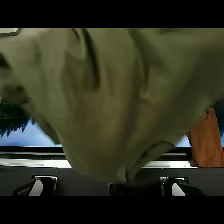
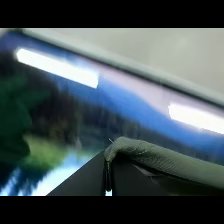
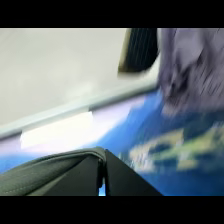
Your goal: Fold the clothes and pants, and hang the long-sleeved shirts on hangers.
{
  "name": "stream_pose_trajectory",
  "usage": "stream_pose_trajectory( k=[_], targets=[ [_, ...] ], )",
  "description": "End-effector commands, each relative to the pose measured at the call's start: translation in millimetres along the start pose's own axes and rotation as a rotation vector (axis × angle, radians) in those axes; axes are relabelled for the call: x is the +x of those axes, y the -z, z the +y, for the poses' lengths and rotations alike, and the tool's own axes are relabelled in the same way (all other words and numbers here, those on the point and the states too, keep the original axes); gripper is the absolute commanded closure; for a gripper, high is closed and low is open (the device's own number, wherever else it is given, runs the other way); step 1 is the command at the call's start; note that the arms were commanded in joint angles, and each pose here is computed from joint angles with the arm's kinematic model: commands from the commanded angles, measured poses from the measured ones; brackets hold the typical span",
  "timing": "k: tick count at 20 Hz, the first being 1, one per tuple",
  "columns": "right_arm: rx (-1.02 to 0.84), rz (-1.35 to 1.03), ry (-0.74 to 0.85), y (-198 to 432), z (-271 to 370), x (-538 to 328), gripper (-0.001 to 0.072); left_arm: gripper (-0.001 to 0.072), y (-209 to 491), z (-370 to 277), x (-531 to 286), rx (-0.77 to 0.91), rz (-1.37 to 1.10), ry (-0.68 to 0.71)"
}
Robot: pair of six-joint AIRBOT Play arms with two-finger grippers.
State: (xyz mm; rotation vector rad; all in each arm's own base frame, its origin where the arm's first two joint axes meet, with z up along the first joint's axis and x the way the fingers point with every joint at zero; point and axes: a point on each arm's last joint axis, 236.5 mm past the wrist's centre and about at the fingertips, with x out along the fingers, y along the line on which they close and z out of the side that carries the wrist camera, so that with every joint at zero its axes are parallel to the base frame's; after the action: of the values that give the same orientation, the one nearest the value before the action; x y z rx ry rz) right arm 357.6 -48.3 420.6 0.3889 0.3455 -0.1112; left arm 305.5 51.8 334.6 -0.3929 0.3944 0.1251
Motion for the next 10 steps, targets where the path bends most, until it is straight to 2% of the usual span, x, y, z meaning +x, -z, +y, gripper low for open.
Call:
stream_pose_trajectory(
  k=[1,5,7,10],
  targets=[
    [0.056,0.508,-0.078,122.6,8.7,112.4,0.0684,0.0692,110.4,22.9,85.1,-0.113,0.314,0.063],
    [-0.078,0.82,-0.049,264.3,15.9,235.1,0.0685,0.0692,241.9,78.7,163.8,-0.224,0.538,-0.038],
    [-0.121,0.863,-0.019,316.8,17.3,280.6,0.0685,0.0692,280.2,100.2,185.3,-0.264,0.592,-0.09],
    [-0.071,0.889,0.008,362.2,22.3,314.1,0.0685,0.0692,308.1,118.4,206.3,-0.29,0.655,-0.131]
  ],
)
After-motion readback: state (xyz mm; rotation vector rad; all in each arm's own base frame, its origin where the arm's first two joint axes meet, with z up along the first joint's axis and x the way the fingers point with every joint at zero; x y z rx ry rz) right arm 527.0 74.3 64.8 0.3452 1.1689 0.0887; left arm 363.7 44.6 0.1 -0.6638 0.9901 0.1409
